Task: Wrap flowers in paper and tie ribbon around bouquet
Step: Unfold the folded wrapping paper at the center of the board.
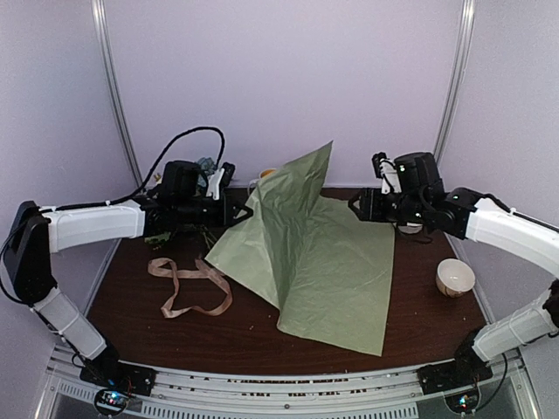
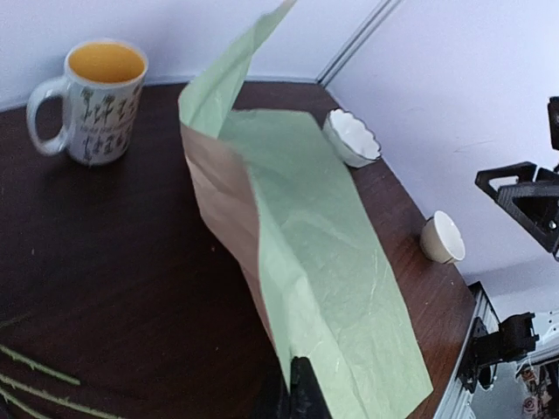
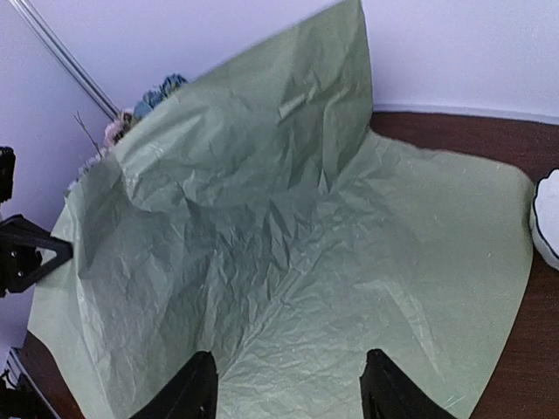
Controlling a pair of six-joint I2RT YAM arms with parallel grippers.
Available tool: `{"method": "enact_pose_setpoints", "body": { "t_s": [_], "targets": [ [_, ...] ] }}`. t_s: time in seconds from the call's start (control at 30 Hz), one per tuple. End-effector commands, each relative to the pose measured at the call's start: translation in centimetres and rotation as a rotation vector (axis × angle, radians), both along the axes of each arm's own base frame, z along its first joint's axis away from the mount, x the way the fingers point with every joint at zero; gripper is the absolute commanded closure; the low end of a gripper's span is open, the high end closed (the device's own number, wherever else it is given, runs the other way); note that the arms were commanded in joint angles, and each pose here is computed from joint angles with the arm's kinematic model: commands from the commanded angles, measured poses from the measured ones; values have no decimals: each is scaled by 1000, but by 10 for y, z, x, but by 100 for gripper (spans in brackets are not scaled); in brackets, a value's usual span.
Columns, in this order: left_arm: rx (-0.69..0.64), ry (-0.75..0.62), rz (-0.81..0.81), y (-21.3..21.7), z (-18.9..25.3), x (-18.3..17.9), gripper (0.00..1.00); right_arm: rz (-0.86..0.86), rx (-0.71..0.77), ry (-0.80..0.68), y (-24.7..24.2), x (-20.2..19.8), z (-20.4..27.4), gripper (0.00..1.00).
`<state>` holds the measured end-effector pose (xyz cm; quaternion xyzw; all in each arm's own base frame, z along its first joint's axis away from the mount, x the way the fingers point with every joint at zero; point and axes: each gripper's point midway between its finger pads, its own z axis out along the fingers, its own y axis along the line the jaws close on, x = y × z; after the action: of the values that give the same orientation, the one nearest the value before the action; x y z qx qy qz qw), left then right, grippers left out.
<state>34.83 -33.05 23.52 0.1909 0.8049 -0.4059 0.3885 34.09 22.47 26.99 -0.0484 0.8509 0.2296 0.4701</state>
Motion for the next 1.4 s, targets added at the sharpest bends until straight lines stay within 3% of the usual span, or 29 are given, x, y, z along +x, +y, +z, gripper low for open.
{"method": "enact_pose_setpoints", "body": {
  "t_s": [0.0,0.33,0.6,0.97,1.2,1.37],
  "targets": [
    [-41,87,0,0,-17,-1,100,104,-143,181,15,-2,-64,43],
    [383,76,-50,43,-68,-21,100,-12,-536,498,-29,14,-208,47],
    [636,38,1,72,-94,-5,100,31,-562,653,-44,-42,-259,55],
    [919,-41,105,98,-106,40,100,190,-542,759,-9,-122,-284,60],
    [1009,-131,144,106,-93,60,100,346,-483,798,36,-163,-283,63],
    [1080,-166,145,109,-97,71,100,482,-464,749,75,-176,-264,63]
  ]
}}
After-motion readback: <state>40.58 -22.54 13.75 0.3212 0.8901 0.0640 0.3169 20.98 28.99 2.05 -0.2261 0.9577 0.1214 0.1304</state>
